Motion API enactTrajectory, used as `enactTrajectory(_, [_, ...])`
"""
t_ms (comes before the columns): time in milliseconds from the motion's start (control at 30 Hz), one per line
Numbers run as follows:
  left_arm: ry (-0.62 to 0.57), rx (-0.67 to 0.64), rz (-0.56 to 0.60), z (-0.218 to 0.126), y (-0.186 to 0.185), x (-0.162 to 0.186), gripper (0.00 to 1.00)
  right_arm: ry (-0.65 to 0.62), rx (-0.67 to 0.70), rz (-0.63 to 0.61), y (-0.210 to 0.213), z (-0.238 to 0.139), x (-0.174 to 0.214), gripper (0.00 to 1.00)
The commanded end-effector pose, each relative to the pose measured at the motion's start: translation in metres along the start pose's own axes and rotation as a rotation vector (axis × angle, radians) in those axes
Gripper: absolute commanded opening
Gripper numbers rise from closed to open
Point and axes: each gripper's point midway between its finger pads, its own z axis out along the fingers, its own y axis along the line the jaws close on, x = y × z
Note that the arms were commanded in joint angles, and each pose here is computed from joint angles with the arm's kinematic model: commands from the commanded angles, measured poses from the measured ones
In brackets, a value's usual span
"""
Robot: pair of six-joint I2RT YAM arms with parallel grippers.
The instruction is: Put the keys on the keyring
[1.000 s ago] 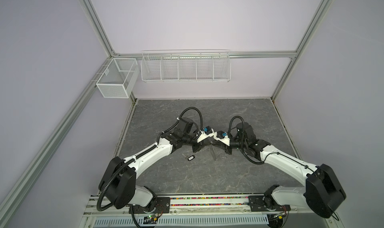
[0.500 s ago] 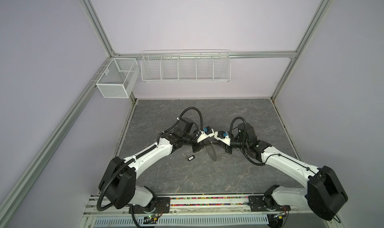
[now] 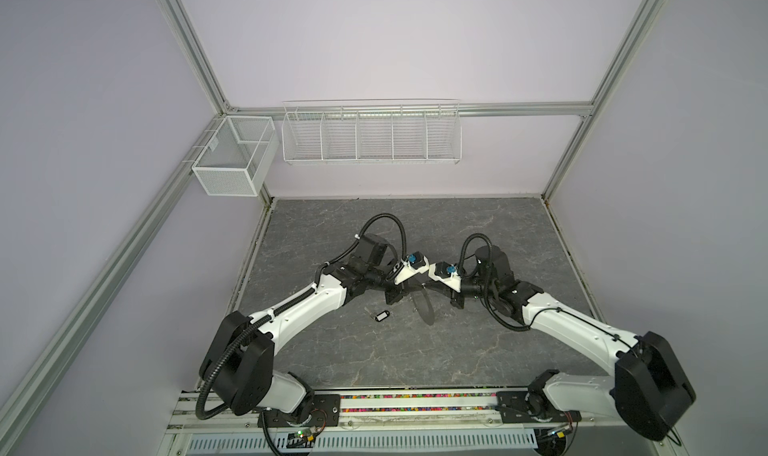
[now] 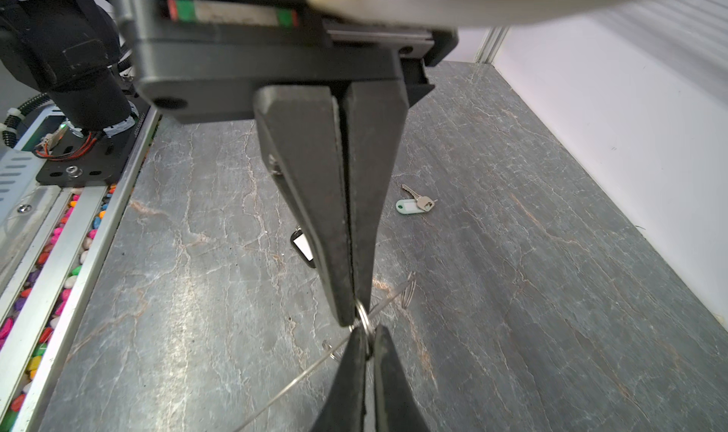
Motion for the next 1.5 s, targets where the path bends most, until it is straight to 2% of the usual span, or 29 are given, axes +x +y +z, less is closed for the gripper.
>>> enactTrajectory(0, [-0.036,-0.018,0.054,-0.006,0.004,-0.02,0.19,-0.022,-0.037,0.004,0.007,0.002,-0.006,0.08])
enactTrajectory(33, [-0.026,-0.045,0.055,-0.009,0.007,-0.019,0.27,-0.031,-0.027,0.006,0.005,0.002,-0.007,0.07])
enactTrajectory(67, [-0.017,-0.079,0.044,-0.014,0.011,-0.017,0.3,-0.039,-0.016,0.015,0.004,0.001,-0.008,0.07])
enactTrajectory(133, [-0.061,-0.138,0.027,-0.025,0.018,-0.016,0.3,-0.063,-0.01,0.041,0.002,0.0,-0.012,0.07])
enactTrajectory(300, [-0.238,-0.25,0.069,-0.042,0.019,-0.014,0.23,-0.133,-0.031,0.088,0.001,0.0,-0.026,0.07])
enactTrajectory(467, [-0.346,-0.272,0.078,-0.047,0.016,-0.012,0.2,-0.173,-0.048,0.102,-0.001,-0.001,-0.038,0.07])
enactTrajectory(600, [-0.427,-0.259,0.082,-0.051,0.013,-0.021,0.21,-0.199,-0.075,0.115,-0.001,-0.002,-0.048,0.07])
enactTrajectory(833, [-0.459,-0.147,0.059,-0.044,0.0,-0.023,0.21,-0.243,-0.085,0.122,-0.003,-0.004,-0.062,0.07])
enactTrajectory(1133, [-0.46,-0.138,0.062,-0.042,0.001,-0.025,0.2,-0.252,-0.109,0.116,-0.001,-0.004,-0.068,0.07])
enactTrajectory(1467, [-0.471,-0.144,0.076,-0.044,0.003,-0.031,0.04,-0.249,-0.129,0.122,0.002,-0.002,-0.066,0.07])
